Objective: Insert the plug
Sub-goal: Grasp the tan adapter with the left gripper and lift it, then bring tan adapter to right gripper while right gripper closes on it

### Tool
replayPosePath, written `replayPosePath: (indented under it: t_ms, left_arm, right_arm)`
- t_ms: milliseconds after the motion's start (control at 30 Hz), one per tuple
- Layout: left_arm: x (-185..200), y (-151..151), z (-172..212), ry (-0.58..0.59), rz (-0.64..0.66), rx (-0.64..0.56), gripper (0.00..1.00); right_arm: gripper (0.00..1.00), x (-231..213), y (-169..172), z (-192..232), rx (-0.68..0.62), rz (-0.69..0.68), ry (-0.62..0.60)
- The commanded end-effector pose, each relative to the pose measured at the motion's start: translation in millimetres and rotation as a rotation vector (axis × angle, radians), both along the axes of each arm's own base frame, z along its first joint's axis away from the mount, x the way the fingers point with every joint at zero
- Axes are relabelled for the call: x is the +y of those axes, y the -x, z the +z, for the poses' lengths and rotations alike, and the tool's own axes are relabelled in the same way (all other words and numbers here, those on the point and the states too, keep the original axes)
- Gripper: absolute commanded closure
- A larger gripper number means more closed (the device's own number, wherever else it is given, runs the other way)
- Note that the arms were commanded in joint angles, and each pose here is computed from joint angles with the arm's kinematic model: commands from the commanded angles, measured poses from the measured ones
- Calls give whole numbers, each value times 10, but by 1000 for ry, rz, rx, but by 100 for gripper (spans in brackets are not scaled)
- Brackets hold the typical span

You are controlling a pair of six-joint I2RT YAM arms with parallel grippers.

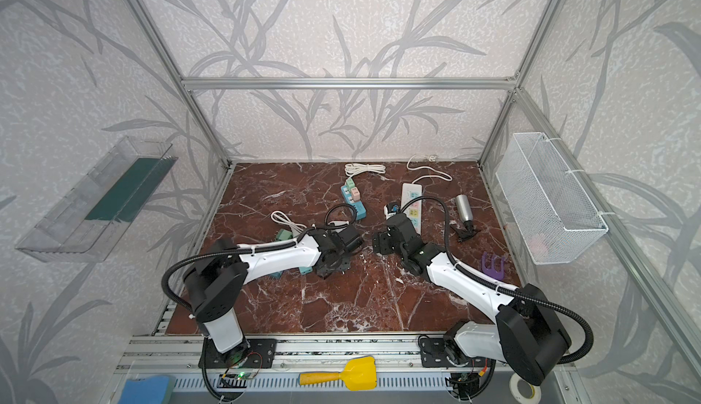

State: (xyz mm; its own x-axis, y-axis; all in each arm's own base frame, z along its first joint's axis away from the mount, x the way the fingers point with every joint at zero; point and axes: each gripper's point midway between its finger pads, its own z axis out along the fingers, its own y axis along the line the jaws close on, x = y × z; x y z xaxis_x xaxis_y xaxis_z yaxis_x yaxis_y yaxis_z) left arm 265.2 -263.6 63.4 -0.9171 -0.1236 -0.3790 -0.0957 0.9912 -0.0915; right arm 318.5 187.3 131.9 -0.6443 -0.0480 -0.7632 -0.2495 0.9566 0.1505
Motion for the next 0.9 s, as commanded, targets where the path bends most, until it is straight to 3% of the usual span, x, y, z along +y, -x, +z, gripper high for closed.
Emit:
replayPosePath:
  t_ms: [0,100,233,433,533,633,767,867]
  left_arm:
    - [-100,-210,676,19,-173,-202,77]
    - [-60,-333,1209,-18,-292,-382,80]
    - [-62,-504,1793,-83,-469,-719,84]
    - [-145,-521,2129,-236,-693,-1219,97]
    - [-283,-355,2084,-218,-851,-1267,100]
    - [-316,-283,2008,-181,-893,-1292,100]
    - [-366,-176,1832,-216,-1008,-1306,100]
    - [-403,-115,1867,-159,-1024,-1308,100]
  right_arm:
    - [11,-112,-4,119,-51,-58,-27]
    - [12,-96,19,133,-80,-62,-79]
    - [16,-107,7,148,-85,-67,-74]
    - [20,184,88,275,8,81,-98]
    - [24,330,163,482,59,175,-102]
    - [28,416,238,747,60,240,-129]
    - [29,522,322,1054,60,318,-165]
    - [30,673,424,1198,85,423,-196]
